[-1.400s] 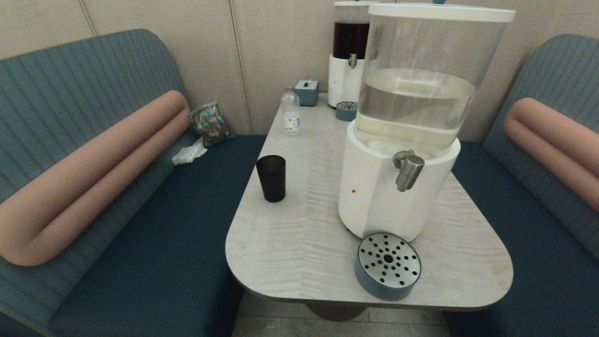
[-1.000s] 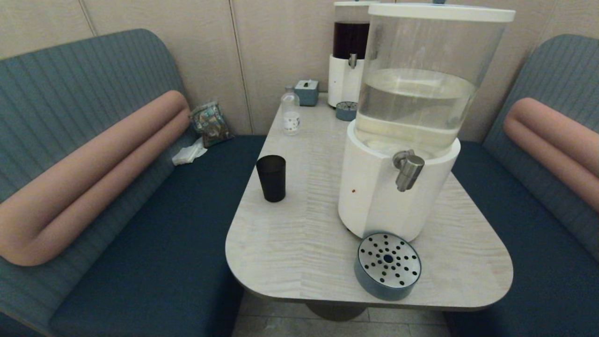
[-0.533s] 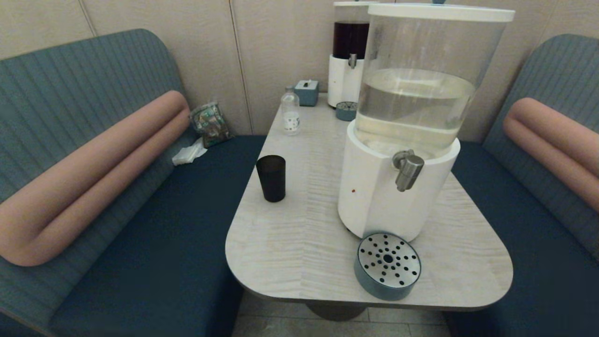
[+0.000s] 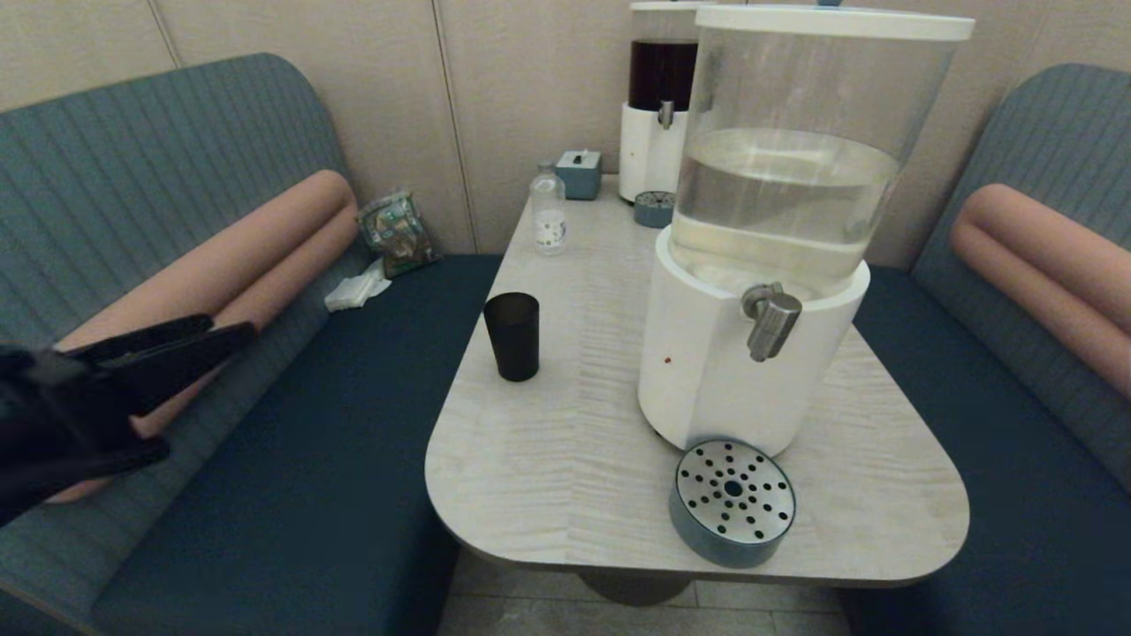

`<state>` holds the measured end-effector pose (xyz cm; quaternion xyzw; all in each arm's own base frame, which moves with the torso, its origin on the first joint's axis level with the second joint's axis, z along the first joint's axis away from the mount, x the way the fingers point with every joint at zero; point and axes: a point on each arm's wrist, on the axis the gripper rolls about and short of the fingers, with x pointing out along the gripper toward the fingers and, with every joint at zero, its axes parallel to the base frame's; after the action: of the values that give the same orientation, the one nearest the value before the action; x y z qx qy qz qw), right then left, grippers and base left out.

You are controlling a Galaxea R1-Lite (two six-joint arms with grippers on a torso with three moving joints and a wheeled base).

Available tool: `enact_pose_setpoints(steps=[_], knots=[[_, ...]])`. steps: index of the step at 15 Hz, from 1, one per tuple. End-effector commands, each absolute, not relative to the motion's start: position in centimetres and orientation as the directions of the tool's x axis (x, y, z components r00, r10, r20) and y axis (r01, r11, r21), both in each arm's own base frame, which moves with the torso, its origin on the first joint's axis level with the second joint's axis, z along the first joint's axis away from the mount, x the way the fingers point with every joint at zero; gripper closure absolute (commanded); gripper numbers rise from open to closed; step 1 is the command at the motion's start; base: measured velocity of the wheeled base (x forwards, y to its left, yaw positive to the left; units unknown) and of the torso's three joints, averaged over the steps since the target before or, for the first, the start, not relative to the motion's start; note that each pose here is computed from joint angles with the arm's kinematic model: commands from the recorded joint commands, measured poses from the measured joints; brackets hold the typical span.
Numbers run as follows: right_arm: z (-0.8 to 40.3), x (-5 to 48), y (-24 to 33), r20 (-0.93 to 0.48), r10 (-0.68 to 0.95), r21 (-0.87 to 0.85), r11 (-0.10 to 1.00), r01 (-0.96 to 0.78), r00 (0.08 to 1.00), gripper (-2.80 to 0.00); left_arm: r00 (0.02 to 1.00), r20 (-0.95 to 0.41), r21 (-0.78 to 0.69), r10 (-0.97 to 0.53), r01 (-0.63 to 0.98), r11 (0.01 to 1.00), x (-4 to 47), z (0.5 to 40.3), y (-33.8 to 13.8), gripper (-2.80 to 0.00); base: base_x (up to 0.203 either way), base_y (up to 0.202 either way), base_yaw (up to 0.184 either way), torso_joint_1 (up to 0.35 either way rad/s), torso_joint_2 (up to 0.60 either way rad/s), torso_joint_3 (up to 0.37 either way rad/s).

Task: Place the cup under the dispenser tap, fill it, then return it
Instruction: Pick up the cup

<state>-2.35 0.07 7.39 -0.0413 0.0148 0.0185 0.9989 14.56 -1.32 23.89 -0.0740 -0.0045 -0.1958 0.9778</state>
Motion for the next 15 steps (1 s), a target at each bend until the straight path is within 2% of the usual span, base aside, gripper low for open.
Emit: enact_pose_setpoints(steps=[1,5,8,15], knots=[[7.4,-2.4,0.1,-0.029,0.037,-0.083,0.996,-0.039,0.999,0.0,0.912,0.005,-0.152,-0.411,0.407,0.901,21.0,21.1,-1.6,-2.8,0.0,0.0,0.0,0.0,0.0,0.0],[7.4,-2.4,0.1,-0.029,0.035,-0.083,0.996,-0.038,0.999,0.0,0.864,0.144,-0.015,-0.482,0.489,0.872,27.1,17.3,-2.0,-2.8,0.0,0.0,0.0,0.0,0.0,0.0],[7.4,-2.4,0.1,-0.029,0.037,-0.083,0.996,-0.039,0.999,0.0,0.817,0.094,0.032,-0.568,0.568,0.822,29.0,14.1,-2.2,-2.8,0.0,0.0,0.0,0.0,0.0,0.0],[7.4,-2.4,0.1,-0.029,0.037,-0.083,0.996,-0.039,0.999,0.0,0.787,0.027,0.024,-0.617,0.616,0.787,35.0,9.0,-2.7,-2.8,0.0,0.0,0.0,0.0,0.0,0.0]])
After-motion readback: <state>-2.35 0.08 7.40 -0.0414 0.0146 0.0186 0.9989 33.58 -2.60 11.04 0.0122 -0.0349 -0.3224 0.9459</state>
